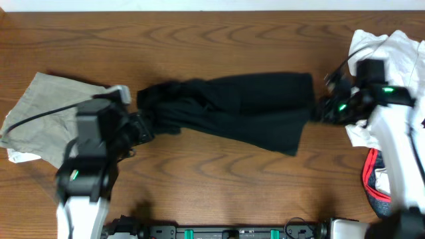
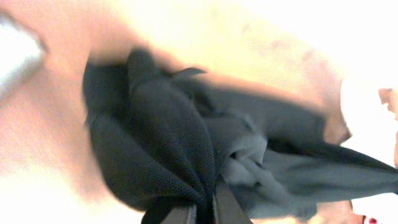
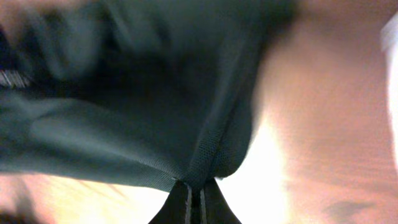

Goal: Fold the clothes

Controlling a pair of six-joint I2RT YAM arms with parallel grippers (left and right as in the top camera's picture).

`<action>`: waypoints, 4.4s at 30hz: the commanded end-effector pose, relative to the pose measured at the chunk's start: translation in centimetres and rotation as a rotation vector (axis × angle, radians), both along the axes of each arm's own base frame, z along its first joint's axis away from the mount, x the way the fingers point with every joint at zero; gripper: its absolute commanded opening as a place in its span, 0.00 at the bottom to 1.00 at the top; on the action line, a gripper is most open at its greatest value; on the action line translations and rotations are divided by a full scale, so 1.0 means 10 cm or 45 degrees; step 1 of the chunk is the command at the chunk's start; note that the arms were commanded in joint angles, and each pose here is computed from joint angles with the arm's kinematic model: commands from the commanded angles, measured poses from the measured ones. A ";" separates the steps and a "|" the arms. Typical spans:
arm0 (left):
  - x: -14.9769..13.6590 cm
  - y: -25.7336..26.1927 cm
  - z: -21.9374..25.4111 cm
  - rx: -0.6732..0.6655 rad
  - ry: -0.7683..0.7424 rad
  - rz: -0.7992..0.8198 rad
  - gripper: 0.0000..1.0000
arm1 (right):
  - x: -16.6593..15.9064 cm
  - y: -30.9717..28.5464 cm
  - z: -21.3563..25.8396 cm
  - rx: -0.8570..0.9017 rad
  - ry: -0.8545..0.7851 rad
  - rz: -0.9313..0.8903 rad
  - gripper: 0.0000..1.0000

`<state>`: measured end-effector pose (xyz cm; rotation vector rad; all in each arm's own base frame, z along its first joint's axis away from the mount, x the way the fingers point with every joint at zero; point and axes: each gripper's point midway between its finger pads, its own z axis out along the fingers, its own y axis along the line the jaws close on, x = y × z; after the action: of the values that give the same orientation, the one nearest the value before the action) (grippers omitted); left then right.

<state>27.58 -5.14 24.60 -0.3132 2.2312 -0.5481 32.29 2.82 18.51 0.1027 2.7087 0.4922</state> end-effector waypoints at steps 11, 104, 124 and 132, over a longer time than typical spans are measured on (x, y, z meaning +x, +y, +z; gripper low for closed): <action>-0.44 0.28 1.36 0.194 -0.450 0.122 0.06 | -0.58 -0.38 2.12 -0.269 -0.690 -0.249 0.01; 0.58 0.27 -0.75 0.274 0.475 0.015 0.06 | 0.05 1.05 -1.65 -0.184 0.098 0.485 0.48; 0.58 0.27 -0.75 0.274 0.475 0.015 0.06 | -0.09 1.43 -1.59 -0.024 0.082 0.612 0.47; 0.58 0.27 -0.75 0.275 0.474 0.015 0.06 | -0.09 1.45 -1.55 -0.014 0.090 0.587 0.01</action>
<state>33.27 -2.69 16.52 -0.3595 2.6357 -0.2716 31.61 17.03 2.38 -0.5518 2.8018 0.5796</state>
